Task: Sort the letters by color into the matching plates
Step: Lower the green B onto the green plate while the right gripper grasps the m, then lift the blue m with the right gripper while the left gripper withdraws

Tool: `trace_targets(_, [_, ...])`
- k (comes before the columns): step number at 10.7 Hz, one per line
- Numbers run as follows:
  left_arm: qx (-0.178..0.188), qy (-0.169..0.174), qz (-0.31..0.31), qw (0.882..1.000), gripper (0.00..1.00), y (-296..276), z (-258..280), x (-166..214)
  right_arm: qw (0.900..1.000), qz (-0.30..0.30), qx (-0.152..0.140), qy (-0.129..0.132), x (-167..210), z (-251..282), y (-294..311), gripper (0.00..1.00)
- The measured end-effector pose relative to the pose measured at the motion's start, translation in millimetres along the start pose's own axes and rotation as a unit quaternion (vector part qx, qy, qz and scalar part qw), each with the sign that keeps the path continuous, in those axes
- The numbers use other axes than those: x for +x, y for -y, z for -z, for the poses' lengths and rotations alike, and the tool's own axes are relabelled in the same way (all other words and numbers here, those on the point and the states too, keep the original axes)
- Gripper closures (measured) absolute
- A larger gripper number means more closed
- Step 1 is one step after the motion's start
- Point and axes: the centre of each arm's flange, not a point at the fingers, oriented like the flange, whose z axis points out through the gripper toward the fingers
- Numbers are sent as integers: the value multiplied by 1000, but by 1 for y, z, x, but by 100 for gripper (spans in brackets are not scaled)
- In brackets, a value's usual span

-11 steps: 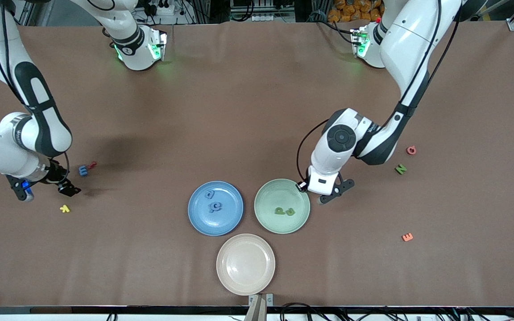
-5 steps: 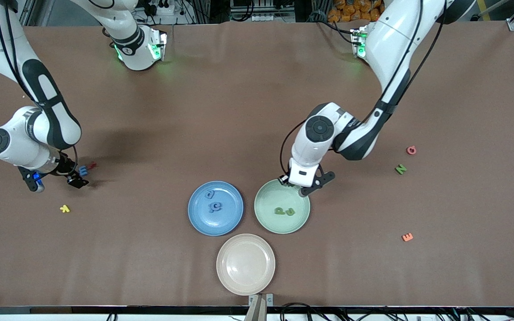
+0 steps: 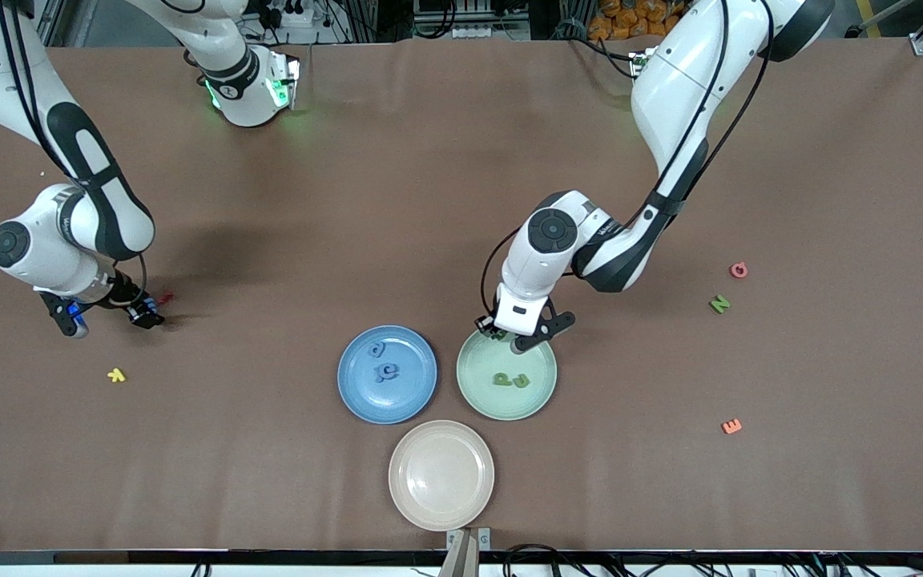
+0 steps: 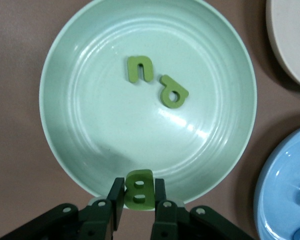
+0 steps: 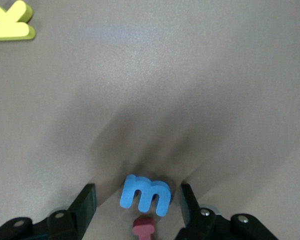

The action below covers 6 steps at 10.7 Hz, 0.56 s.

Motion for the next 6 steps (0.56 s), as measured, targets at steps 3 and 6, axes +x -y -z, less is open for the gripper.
trace_targets(3, [-1,-6,4,1000,42,6,3,20,1000,21,3,-4,1,6,0,59])
trace_targets(6, [61,10,-8,998,2,20,0,27,999,41,2,-3,0,6,-1,59])
